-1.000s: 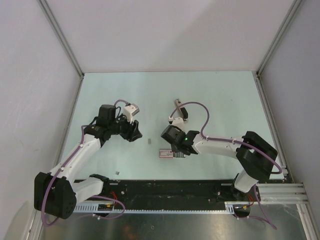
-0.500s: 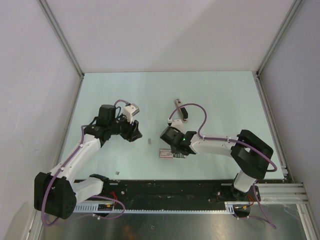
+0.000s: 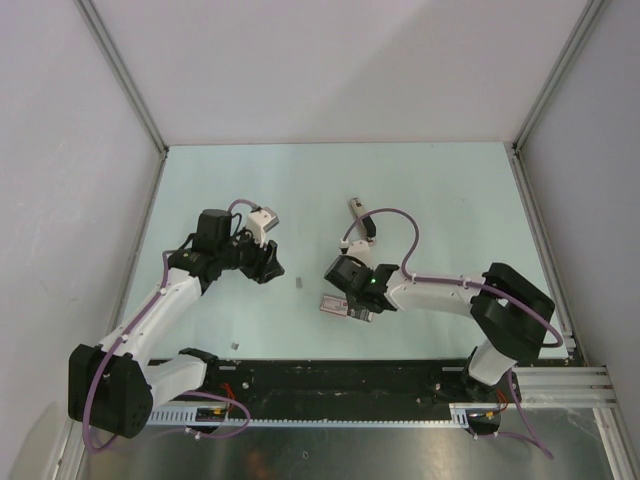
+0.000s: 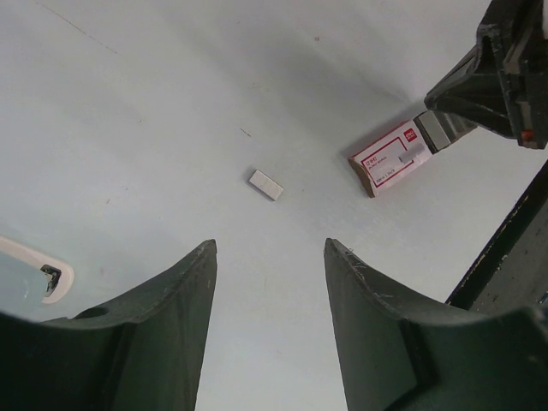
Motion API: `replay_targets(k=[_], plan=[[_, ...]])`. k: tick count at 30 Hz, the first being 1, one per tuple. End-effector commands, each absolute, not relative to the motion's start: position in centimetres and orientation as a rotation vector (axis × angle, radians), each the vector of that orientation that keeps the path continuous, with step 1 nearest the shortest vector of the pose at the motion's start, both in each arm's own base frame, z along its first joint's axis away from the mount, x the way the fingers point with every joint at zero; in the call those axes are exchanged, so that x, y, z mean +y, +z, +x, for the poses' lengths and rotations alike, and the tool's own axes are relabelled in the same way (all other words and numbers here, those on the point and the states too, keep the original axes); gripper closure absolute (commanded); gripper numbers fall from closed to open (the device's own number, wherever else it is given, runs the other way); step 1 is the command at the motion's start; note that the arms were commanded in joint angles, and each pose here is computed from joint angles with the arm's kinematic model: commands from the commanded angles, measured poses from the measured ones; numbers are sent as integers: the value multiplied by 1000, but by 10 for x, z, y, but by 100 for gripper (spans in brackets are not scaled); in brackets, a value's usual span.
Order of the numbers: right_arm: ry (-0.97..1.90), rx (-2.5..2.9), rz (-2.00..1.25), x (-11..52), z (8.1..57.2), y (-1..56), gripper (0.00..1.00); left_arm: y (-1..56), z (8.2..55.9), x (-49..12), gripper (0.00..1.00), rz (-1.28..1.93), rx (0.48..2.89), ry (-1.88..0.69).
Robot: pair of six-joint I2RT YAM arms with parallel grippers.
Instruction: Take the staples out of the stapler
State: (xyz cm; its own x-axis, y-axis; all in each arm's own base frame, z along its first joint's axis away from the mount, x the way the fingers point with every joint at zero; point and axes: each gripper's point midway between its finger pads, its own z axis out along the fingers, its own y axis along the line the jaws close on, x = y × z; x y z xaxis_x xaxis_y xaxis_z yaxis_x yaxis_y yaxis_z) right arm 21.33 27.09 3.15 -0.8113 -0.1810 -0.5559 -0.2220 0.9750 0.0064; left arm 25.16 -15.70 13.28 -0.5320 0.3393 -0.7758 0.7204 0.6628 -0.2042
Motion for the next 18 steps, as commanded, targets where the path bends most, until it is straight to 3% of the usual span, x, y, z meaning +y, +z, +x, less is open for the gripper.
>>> replay_targets(k=[1,18], plan=[[116,2507,-244,266,212,49,92,141,252,-158,42,896,2082,-654],[226,2507,-308,283,199,57,94,139,254,-158,42,905,2086,-649]])
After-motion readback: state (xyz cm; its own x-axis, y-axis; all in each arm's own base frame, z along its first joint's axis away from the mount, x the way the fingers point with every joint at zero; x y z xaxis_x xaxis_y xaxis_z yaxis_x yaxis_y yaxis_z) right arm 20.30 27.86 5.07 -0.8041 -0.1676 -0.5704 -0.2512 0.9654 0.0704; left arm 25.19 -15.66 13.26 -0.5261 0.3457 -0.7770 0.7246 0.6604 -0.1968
